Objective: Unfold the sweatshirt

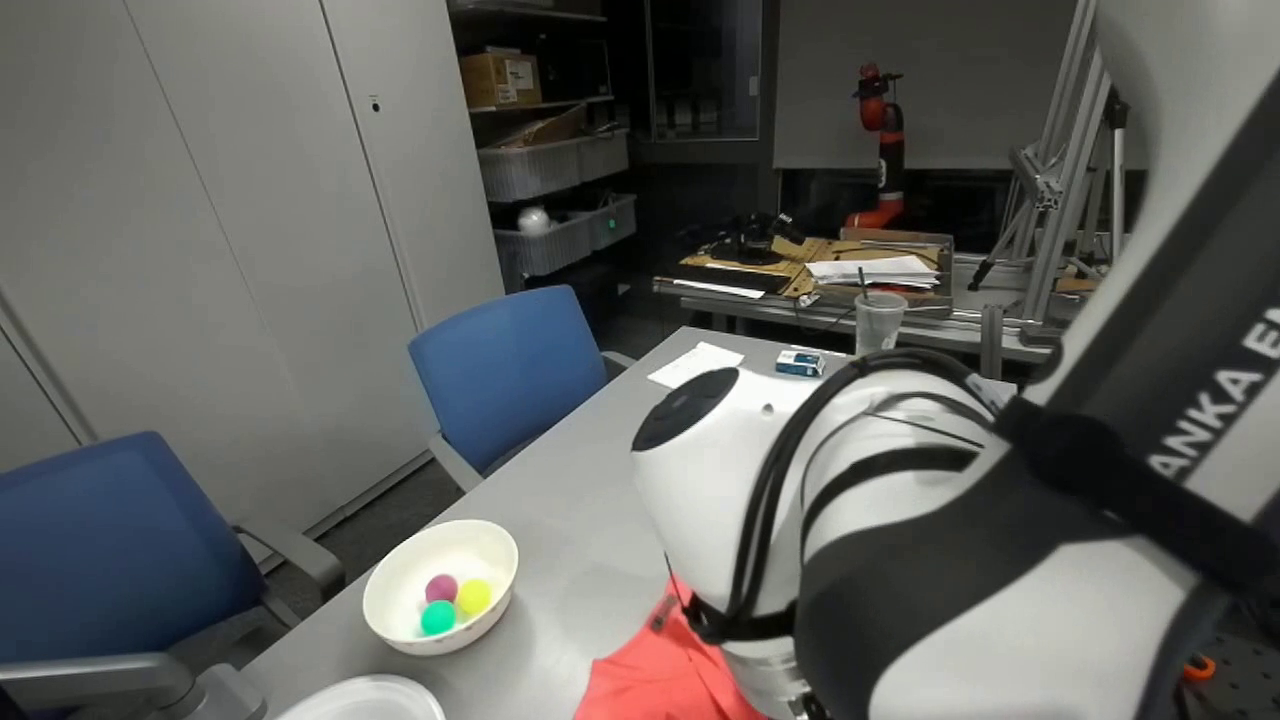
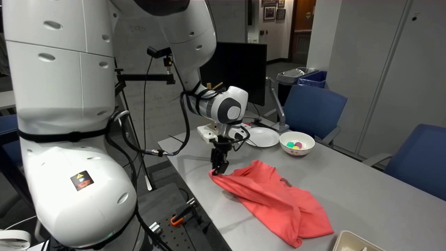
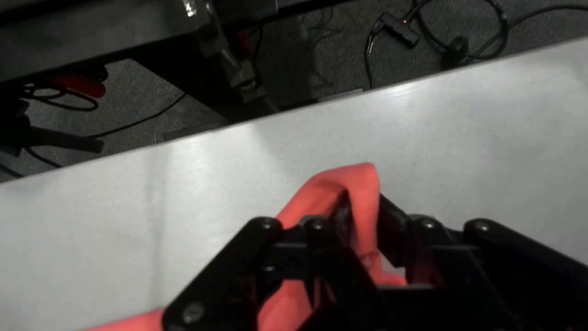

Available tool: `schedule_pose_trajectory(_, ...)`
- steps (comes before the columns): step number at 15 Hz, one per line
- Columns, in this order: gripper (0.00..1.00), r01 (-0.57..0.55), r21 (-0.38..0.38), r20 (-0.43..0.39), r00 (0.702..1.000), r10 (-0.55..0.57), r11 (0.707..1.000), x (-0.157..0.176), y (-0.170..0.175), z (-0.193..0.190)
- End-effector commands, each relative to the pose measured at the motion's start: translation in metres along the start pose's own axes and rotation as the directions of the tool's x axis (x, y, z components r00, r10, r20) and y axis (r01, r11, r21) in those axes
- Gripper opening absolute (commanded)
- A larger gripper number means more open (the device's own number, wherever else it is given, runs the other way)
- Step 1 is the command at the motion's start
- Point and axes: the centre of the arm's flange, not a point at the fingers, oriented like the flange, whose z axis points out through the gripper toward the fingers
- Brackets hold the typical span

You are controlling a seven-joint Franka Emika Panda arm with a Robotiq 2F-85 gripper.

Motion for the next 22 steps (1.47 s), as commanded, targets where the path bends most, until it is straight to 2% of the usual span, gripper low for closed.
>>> schedule_pose_trajectory(1, 0.03, 0.014, 0.001, 0.070, 0.997, -0.014, 1.000, -0.021, 0.003, 0.015)
schedule_pose_trajectory(2, 0.36, 0.014, -0.005, 0.106, 0.994, -0.013, 1.000, -0.021, 0.003, 0.019)
schedule_pose_trajectory(3, 0.37, 0.014, -0.003, 0.122, 0.992, -0.014, 1.000, -0.021, 0.006, 0.021)
schedule_pose_trajectory(7, 0.67, 0.009, -0.002, 0.160, 0.987, -0.009, 1.000, -0.024, 0.007, 0.026)
schedule_pose_trajectory(11, 0.98, -0.018, 0.003, 0.078, 0.997, 0.017, 1.000, -0.018, 0.007, 0.027)
schedule_pose_trajectory(17, 1.00, -0.050, 0.047, -0.019, 0.999, 0.051, 0.998, -0.010, 0.006, 0.025)
schedule_pose_trajectory(22, 1.00, -0.119, 0.072, -0.053, 0.991, 0.122, 0.990, -0.008, 0.006, 0.026)
